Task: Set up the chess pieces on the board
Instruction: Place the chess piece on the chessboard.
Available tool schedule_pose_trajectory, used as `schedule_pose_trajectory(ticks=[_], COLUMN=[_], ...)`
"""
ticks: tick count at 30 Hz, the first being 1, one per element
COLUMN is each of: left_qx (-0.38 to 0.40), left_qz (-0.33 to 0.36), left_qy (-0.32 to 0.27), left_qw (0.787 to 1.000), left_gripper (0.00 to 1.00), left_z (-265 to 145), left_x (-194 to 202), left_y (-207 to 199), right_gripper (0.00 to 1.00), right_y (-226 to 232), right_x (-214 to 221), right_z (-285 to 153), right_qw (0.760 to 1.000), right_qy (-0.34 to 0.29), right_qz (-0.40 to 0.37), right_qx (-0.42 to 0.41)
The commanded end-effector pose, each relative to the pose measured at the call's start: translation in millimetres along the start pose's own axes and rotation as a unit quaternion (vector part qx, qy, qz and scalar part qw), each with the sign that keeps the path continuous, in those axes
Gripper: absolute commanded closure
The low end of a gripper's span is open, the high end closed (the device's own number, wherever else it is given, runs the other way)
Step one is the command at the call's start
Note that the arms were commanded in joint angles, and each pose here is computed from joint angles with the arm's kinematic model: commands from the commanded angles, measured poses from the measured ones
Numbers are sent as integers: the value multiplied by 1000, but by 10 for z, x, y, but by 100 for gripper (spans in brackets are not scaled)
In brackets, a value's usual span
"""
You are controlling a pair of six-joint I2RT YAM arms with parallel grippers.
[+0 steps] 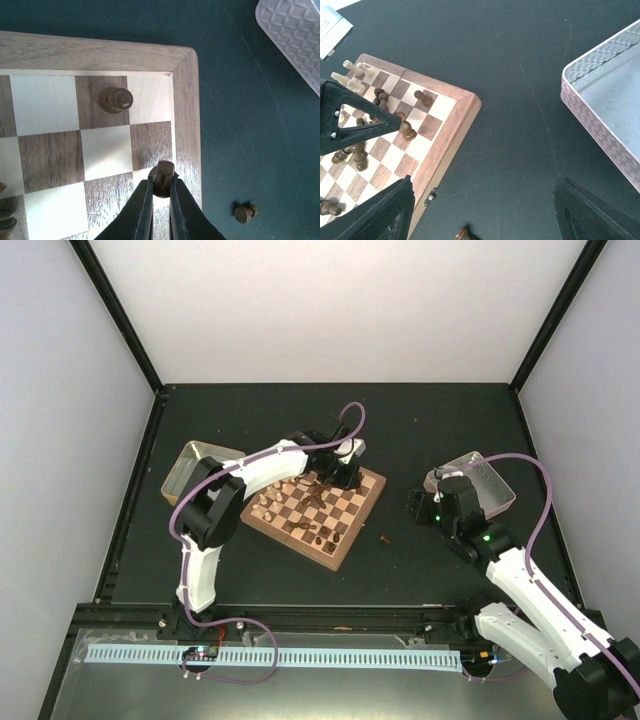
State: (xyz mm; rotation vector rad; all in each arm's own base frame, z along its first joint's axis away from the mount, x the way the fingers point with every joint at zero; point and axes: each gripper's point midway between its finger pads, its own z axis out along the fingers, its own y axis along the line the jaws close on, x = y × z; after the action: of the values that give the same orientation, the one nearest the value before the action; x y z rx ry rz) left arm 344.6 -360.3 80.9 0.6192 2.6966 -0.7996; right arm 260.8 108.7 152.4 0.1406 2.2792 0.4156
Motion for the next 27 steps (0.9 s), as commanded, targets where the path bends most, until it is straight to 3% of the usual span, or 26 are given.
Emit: schedule_pose_trajectory(ticks=[1, 15, 27], left_qx=[-3, -33, -42], left_qz=[-29, -64, -70], left_qy=[-15, -5, 14], left_qw=[999, 997, 997], left_gripper=[97, 92, 80], left_z=[11, 88, 84], left_x=[-151, -222, -169], left_y=[-54, 7, 13], right_gripper=[22, 21, 20], right_y=[-14, -37, -43], right_x=[-140, -177, -225], right_z=[-74, -126, -161], right_qw=[1000, 1000, 999], right_qy=[-18, -23, -31], right_qz=[2, -5, -11], right_qx=[12, 21, 25])
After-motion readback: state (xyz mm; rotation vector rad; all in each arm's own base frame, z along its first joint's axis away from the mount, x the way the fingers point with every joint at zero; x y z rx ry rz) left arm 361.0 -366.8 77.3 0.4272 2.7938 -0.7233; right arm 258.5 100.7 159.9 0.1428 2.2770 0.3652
